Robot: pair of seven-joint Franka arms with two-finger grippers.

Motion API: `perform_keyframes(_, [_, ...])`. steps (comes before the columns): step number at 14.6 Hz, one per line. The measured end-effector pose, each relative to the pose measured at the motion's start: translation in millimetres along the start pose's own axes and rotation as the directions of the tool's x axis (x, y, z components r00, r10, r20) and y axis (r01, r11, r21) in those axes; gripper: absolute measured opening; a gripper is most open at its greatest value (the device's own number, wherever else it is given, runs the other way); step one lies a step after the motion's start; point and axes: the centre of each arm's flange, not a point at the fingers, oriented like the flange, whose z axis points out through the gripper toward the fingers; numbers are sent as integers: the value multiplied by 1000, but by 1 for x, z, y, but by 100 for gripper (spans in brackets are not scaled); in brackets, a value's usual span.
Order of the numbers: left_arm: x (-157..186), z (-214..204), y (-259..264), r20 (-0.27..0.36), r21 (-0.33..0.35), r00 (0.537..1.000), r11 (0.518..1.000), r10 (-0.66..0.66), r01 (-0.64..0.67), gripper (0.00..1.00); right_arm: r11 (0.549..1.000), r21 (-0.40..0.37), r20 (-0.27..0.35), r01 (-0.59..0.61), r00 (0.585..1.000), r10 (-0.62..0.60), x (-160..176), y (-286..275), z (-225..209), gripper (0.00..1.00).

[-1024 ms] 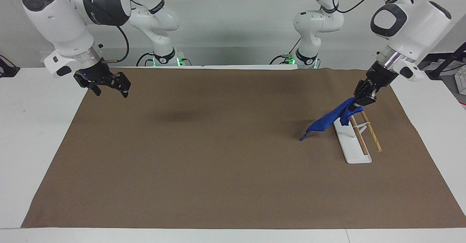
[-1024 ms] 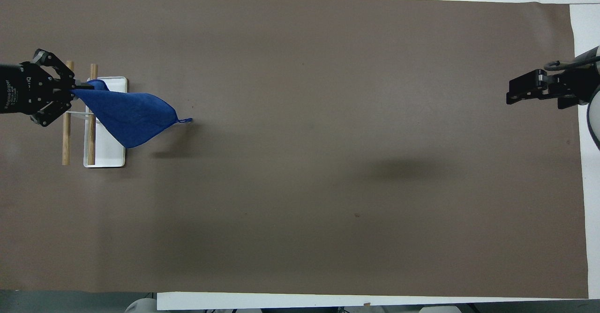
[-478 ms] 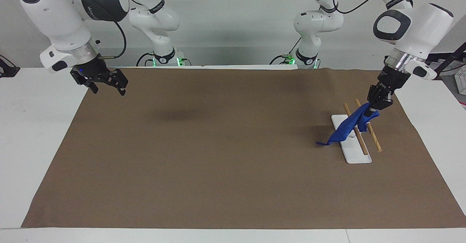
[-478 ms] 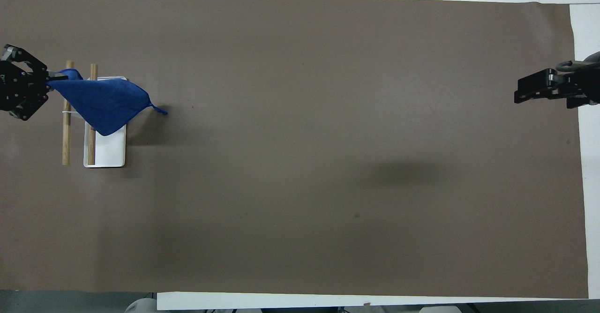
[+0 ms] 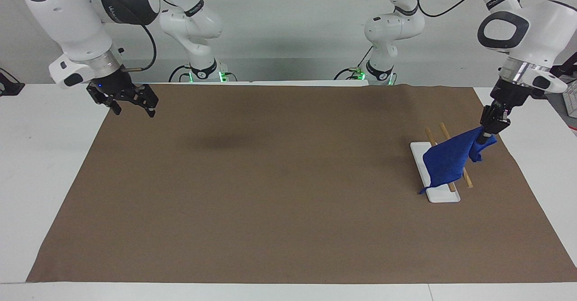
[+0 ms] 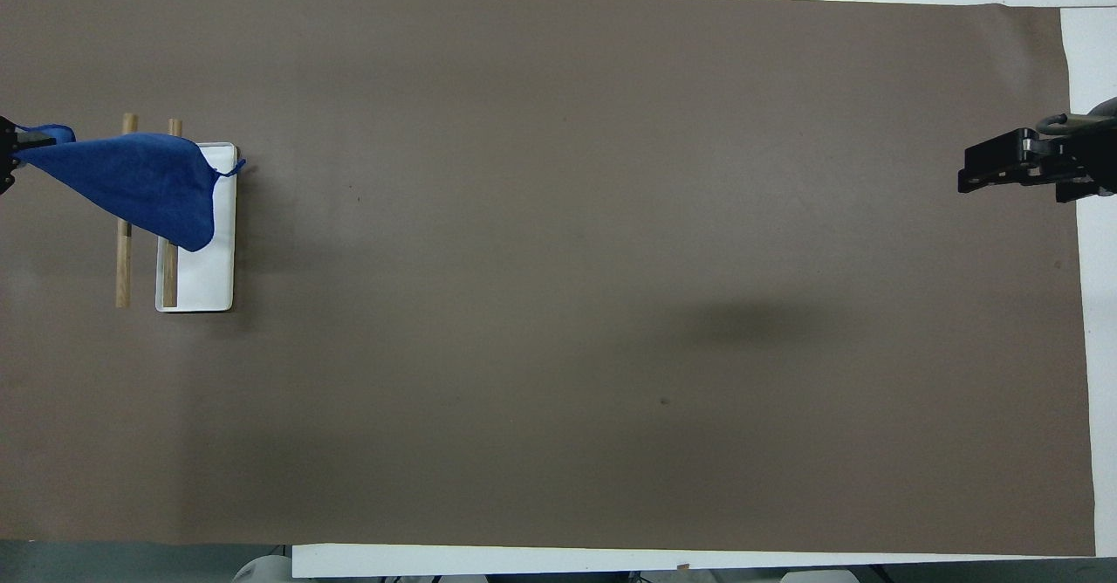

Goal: Right arm passes towel to left arm to hang
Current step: 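Drape the towel over the wooden sticks with the left gripper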

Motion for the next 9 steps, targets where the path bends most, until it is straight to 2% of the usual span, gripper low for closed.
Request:
perform_keyframes(5, [18,-7,-9,-41,-9,992,993,118,-119,2,1000,0,5,0,1000,0,0,0,1,100])
perform_keyframes(9, [23,-6,-16,-42,1,984,985,173,-173,2,1000,0,5,0,1000,0,0,0,1,100])
